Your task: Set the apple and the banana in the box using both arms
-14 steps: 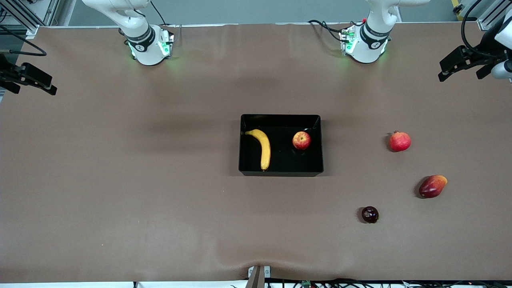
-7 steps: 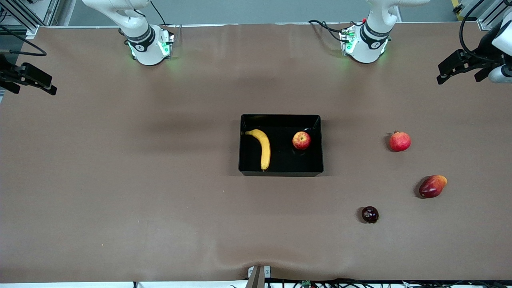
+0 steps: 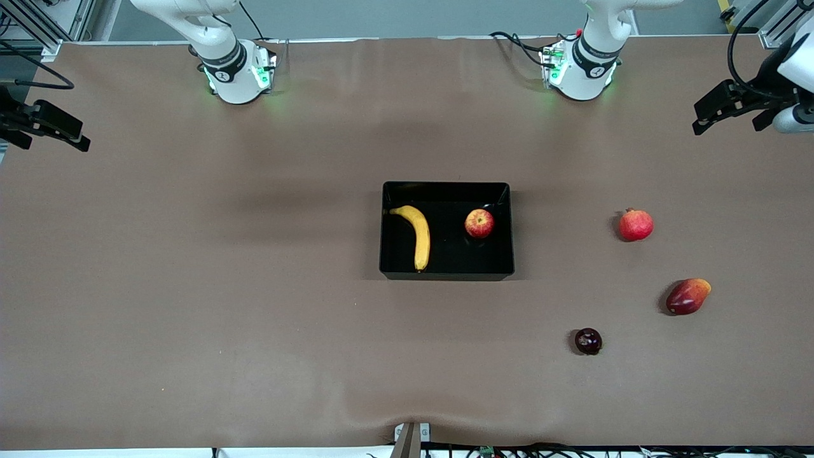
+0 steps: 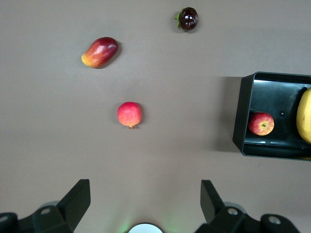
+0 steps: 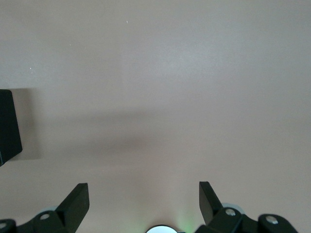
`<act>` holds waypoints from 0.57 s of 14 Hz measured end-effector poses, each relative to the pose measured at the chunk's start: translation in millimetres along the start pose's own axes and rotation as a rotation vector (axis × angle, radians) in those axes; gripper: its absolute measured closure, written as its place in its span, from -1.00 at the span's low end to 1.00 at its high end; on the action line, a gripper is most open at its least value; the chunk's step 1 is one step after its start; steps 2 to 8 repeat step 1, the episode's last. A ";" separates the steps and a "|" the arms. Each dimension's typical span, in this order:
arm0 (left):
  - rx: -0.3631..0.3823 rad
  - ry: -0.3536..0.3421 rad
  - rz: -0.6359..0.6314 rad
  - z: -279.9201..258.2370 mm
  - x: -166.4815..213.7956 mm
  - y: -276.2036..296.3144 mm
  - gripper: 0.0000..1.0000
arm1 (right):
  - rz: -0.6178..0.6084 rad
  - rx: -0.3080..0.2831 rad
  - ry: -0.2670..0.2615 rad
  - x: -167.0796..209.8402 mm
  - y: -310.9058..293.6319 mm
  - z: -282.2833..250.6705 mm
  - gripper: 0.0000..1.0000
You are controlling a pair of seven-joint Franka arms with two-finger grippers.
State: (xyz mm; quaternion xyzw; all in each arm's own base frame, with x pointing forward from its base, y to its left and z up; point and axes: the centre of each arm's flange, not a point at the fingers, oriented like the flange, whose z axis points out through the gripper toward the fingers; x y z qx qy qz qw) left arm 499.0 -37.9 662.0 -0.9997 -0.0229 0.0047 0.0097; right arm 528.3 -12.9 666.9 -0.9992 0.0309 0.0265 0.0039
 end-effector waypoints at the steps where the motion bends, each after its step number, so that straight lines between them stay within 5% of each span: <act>1: 0.000 0.000 -0.001 0.0 0.1 -0.4 -1.00 | 0.000 0.000 0.000 0.0 0.0 0.0 -1.00; 8: 0.000 0.000 -0.001 0.0 0.1 -0.4 -1.00 | 0.000 0.000 0.000 0.0 0.0 0.0 -1.00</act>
